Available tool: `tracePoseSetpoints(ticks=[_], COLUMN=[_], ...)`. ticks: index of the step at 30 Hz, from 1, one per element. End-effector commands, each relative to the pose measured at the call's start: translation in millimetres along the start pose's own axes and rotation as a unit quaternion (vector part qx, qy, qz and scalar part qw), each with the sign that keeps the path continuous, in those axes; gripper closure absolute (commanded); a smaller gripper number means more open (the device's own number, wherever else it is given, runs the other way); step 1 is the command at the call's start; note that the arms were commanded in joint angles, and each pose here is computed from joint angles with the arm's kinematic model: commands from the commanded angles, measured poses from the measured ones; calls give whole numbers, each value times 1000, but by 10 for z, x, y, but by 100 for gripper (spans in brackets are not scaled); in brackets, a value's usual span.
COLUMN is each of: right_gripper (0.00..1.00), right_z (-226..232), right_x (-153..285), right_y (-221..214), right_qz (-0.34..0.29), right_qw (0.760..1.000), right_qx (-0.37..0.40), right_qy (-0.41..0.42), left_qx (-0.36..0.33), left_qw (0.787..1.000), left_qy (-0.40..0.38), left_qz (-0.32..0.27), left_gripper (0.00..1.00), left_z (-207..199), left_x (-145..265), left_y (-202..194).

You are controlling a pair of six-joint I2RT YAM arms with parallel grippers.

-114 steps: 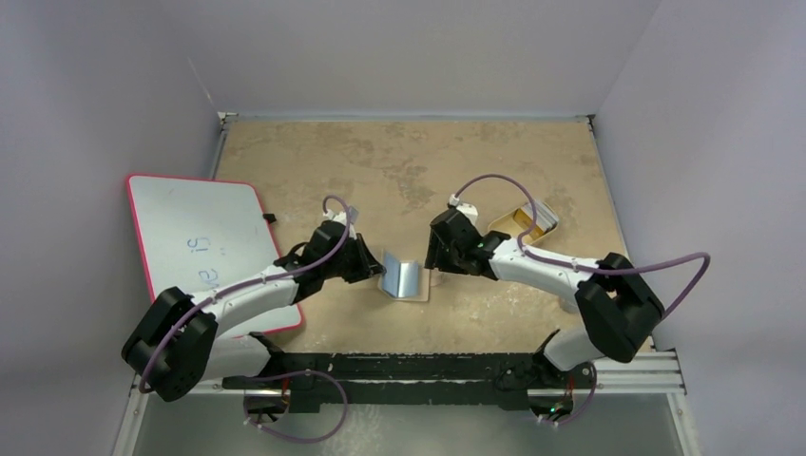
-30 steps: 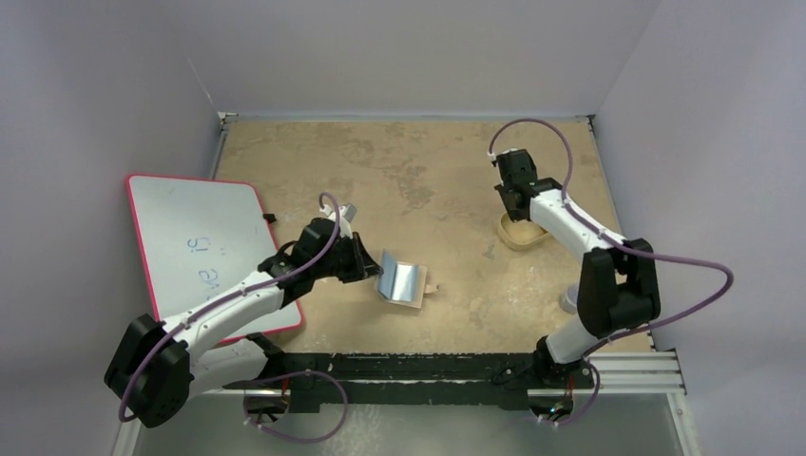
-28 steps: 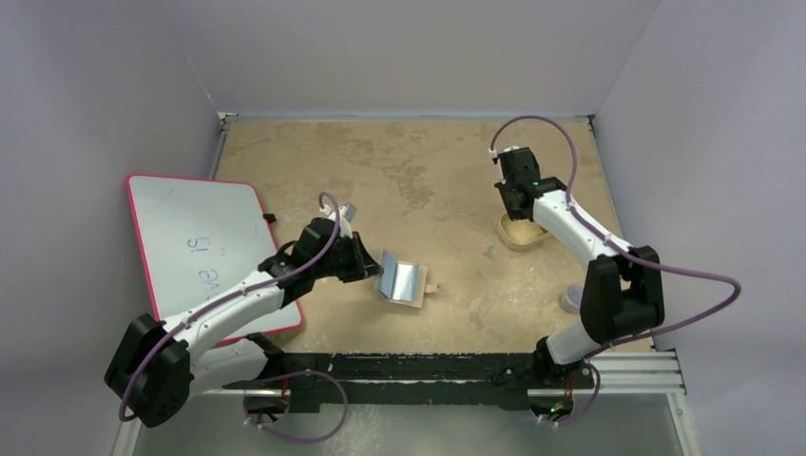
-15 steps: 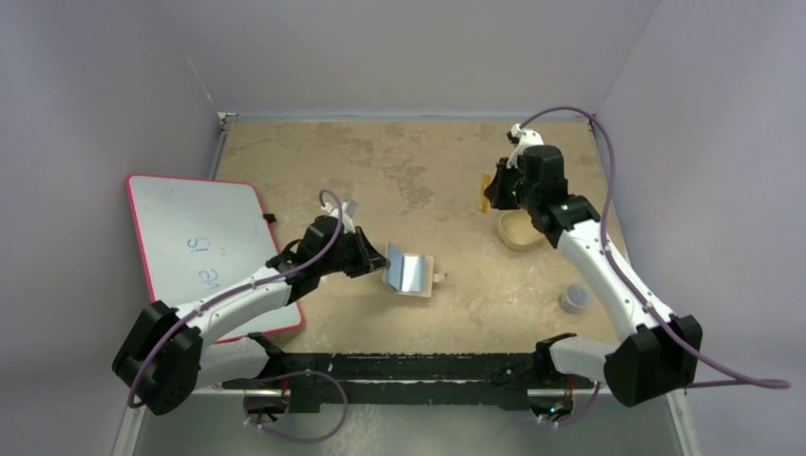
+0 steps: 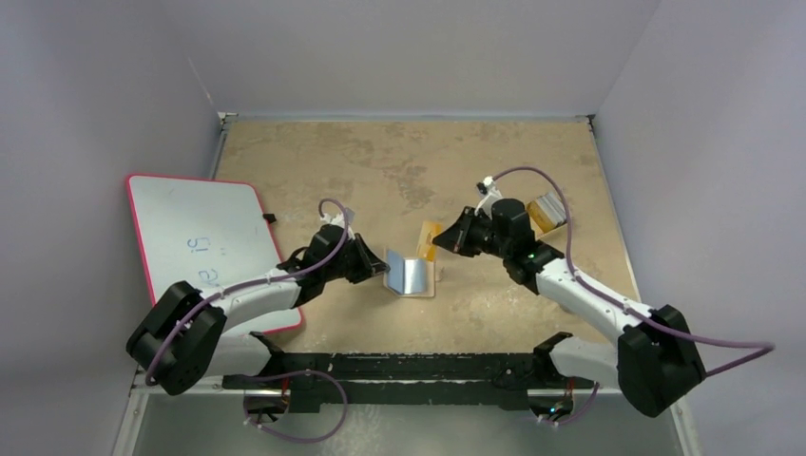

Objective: Put the credit cards into the card holder
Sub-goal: Insert the credit card into the card holder.

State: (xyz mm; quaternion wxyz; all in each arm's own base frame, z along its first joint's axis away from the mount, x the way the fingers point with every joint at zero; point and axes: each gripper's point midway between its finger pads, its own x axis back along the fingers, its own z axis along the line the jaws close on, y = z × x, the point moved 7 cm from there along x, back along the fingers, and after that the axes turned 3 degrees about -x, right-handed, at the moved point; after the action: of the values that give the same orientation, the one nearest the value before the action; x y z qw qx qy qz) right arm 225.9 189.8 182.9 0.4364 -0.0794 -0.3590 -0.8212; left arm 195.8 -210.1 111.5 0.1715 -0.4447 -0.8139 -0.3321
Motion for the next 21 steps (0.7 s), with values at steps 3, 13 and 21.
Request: tracePoseSetpoints(ticks=[3,13,21], right_gripper=[100,100,100], right_z=[181,-166,-358], right_x=[-236,-515,-524], right_y=[-84,-348,-504], right_qz=[5,50,74], right_qw=[998,998,996], right_qx=[-28,-48,-50], right_qy=[64,10,-23], left_qx=[6,-4,-16], left_qw=[1000,1000,998], left_qy=[-16,22,49], left_qz=[-24,-19,-19], left_gripper=[100,89,86], left_z=[-20,117,218], left_x=[-61,-48,-14], left_y=[37,-11,-38])
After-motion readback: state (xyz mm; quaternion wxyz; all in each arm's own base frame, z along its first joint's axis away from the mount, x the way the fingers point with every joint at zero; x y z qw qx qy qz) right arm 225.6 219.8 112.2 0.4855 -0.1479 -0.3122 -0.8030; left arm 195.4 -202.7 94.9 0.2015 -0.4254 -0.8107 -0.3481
